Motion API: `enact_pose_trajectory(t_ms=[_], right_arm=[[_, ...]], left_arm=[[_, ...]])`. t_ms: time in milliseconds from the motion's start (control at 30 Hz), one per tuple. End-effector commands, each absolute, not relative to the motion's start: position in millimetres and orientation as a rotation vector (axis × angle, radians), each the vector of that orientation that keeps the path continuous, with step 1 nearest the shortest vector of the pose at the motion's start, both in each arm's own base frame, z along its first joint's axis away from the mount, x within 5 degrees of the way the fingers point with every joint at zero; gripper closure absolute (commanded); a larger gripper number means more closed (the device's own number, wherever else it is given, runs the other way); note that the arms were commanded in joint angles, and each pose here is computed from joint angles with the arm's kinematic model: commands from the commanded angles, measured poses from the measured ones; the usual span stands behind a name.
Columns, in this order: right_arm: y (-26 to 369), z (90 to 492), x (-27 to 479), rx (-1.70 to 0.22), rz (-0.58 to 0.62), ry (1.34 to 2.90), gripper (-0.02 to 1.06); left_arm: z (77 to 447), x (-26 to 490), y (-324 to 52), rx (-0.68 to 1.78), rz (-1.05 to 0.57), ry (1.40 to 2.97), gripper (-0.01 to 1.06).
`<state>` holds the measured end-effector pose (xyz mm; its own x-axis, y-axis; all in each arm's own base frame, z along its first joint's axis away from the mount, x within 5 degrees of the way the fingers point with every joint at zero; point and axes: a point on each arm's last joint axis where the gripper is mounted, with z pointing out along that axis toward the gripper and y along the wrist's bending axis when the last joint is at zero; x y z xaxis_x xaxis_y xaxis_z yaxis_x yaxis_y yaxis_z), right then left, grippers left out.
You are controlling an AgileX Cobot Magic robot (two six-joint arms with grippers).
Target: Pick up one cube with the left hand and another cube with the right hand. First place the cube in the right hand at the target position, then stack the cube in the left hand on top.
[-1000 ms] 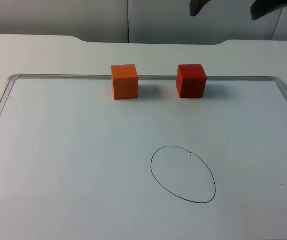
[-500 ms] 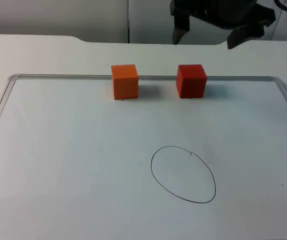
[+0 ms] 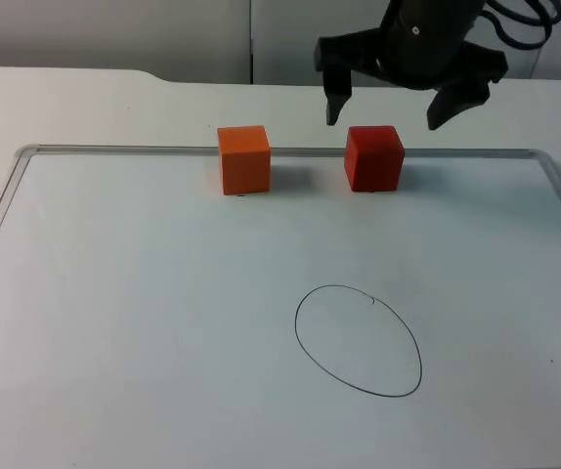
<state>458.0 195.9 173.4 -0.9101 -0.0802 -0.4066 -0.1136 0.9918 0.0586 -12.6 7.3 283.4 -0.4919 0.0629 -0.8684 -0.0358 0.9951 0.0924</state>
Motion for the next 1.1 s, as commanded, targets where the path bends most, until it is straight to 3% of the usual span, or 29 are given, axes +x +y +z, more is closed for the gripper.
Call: enact_pose_trajectory(t_ms=[0, 867, 1067], right_arm=[[191, 165, 463, -0.120, 0.095, 2.733, 0.06], [188, 125, 471, -0.069, 0.106, 2.767, 0.13], [189, 127, 472, -0.066, 0.118, 2.753, 0.31]], left_arm=[[285, -13, 7, 0.015, 0.114, 2.057, 0.00], [285, -13, 7, 0.015, 0.114, 2.057, 0.00], [285, -13, 7, 0.015, 0.114, 2.057, 0.00]])
